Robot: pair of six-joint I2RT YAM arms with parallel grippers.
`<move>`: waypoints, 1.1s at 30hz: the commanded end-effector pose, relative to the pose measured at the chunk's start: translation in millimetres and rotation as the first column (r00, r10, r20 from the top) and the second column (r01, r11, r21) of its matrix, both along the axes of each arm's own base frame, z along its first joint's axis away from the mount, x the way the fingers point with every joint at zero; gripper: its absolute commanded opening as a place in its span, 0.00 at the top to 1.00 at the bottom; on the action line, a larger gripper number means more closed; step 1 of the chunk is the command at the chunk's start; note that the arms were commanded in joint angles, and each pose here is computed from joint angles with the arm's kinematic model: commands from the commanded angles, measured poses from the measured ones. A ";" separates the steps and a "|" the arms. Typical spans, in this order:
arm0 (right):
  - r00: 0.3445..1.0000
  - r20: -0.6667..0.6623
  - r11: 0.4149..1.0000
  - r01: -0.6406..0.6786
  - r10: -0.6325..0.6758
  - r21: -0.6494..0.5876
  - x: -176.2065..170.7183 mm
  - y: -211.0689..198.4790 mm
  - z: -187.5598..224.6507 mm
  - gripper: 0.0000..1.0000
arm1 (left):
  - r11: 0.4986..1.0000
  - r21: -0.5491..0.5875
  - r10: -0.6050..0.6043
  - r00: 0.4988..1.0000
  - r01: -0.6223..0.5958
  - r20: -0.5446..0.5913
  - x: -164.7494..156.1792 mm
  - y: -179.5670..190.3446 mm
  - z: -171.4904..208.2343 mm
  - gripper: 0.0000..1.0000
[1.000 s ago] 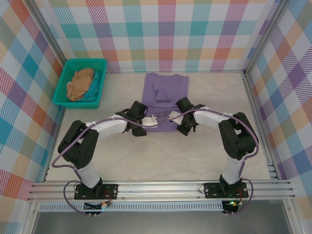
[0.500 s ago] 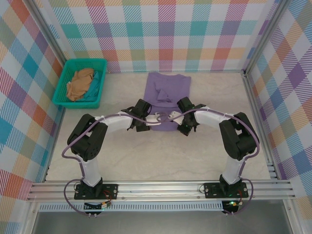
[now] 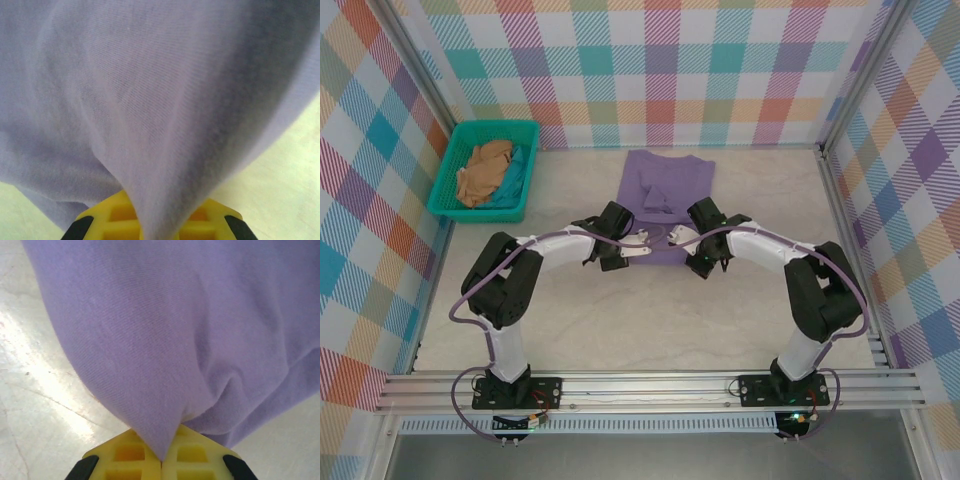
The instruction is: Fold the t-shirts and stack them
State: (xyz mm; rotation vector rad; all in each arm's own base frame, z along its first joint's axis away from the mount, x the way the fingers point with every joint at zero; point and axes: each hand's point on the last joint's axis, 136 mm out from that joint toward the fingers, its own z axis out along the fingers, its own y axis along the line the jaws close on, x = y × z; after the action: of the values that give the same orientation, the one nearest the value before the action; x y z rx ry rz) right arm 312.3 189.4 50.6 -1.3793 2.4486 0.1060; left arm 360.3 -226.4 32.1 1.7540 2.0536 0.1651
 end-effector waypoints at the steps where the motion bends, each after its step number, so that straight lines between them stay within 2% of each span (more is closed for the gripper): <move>1: 0.998 -0.004 0.997 0.066 -0.066 0.031 -9.9 -5.3 9.4 1.00 | 1.000 0.019 0.018 0.999 -0.017 -0.047 -31.2 5.6 17.2 1.00; 8: 0.992 0.010 0.991 0.126 -0.127 0.054 -39.4 -13.5 18.2 1.00 | 0.999 0.029 0.020 0.999 -0.019 -0.042 -65.2 1.7 49.8 1.00; 14: 0.992 0.031 0.991 0.123 -0.125 0.056 -68.5 -14.4 32.0 1.00 | 0.999 0.039 0.017 0.997 -0.014 -0.076 -96.5 -1.9 65.0 1.00; 22: 0.989 0.061 0.989 0.134 -0.138 0.066 -93.2 -12.0 70.2 1.00 | 0.999 0.023 0.042 0.997 -0.040 -0.067 -126.3 0.0 88.7 1.00; 27: 0.979 0.101 0.981 0.167 -0.177 0.099 -90.6 -14.3 93.3 1.00 | 0.996 -0.041 0.080 0.997 -0.080 -0.009 -124.7 4.2 115.0 1.00; 33: 0.955 0.178 0.970 0.221 -0.237 0.105 -67.7 -12.7 115.8 1.00 | 0.980 -0.096 0.181 0.983 -0.177 0.034 -106.6 9.1 132.1 1.00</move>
State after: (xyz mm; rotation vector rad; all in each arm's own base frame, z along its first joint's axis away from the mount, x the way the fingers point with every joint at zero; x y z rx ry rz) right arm 234.6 181.1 154.6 -1.0816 2.3865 0.0862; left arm 245.3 -226.7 154.4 1.5960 2.1006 0.1260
